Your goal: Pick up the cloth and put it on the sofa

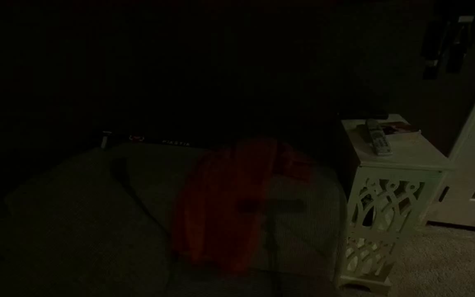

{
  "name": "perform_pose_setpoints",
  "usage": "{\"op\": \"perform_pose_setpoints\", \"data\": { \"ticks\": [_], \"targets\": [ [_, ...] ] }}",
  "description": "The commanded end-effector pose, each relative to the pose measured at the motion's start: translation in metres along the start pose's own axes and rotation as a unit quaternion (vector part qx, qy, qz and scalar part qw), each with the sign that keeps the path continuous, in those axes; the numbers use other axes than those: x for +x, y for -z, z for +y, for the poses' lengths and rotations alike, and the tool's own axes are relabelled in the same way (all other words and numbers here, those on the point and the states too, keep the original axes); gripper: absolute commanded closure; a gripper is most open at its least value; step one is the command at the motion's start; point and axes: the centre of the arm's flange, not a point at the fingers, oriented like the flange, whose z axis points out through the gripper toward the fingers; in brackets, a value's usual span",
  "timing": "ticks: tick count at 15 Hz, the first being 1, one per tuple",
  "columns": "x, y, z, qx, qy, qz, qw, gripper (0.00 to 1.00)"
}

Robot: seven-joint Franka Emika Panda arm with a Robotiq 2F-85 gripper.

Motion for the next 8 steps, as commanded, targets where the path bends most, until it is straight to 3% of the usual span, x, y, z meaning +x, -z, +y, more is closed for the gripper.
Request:
{"op": "perform_pose_setpoints", "data": {
  "ticks": [1,5,8],
  "targets": [
    [0.000,0.000,0.000,0.000,0.000,0.000,1.0000,0.00],
    [0.042,-0.007,-0.017,0.059,-0.101,0.042,0.9922,0.00],
    [0.094,-0.030,-0.049,0.105,-0.162,0.090,0.9770,0.00]
  ]
}}
